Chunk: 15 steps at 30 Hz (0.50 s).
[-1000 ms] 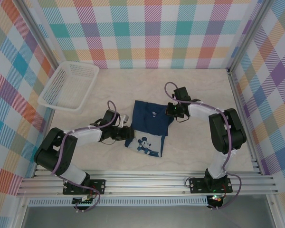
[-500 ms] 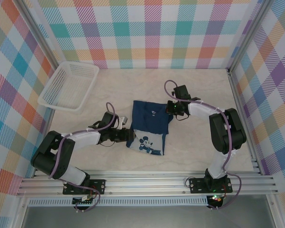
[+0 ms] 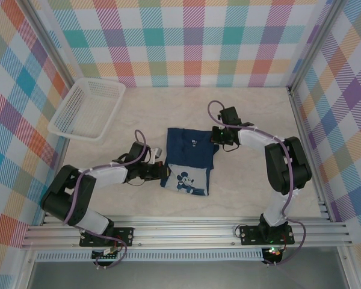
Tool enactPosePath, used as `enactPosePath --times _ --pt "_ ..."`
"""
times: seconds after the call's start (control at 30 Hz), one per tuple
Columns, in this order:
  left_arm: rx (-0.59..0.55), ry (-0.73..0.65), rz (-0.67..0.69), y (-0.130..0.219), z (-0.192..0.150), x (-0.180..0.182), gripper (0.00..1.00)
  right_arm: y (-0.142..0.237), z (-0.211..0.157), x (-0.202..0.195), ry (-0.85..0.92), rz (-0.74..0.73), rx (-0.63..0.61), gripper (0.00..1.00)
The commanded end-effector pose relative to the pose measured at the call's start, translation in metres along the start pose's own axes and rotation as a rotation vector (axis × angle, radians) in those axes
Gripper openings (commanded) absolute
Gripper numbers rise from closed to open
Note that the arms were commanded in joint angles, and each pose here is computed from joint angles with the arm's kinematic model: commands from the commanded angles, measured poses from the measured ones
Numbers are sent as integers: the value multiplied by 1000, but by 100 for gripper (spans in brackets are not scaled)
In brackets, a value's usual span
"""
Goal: Fold the inside-out t-shirt
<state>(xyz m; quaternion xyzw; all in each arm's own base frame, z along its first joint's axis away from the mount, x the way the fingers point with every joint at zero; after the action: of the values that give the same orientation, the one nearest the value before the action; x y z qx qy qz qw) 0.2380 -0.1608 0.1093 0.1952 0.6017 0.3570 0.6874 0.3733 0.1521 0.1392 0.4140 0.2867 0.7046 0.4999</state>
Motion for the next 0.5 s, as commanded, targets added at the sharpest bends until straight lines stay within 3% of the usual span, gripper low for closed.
enactPosePath --times 0.0,0.47 --pt "-59 13 56 18 -4 3 0 3 14 -8 13 -39 -37 2" --pt "-22 97 230 12 -16 29 0 -28 13 -12 11 18 22 5"
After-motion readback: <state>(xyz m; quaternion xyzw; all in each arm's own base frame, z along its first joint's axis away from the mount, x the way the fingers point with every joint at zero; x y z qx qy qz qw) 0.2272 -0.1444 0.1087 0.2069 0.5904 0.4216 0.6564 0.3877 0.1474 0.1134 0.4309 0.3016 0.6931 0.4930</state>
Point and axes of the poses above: each hand's point on the last joint's axis, 136 mm out from that joint toward the fingers, its own y axis back along the fingers, its own x axis along the line the jaws close on, z = x × y, the point moved 9 cm from there along y, back along the fingers, and after that the axes turned 9 degrees about y, right-handed, at the moved point
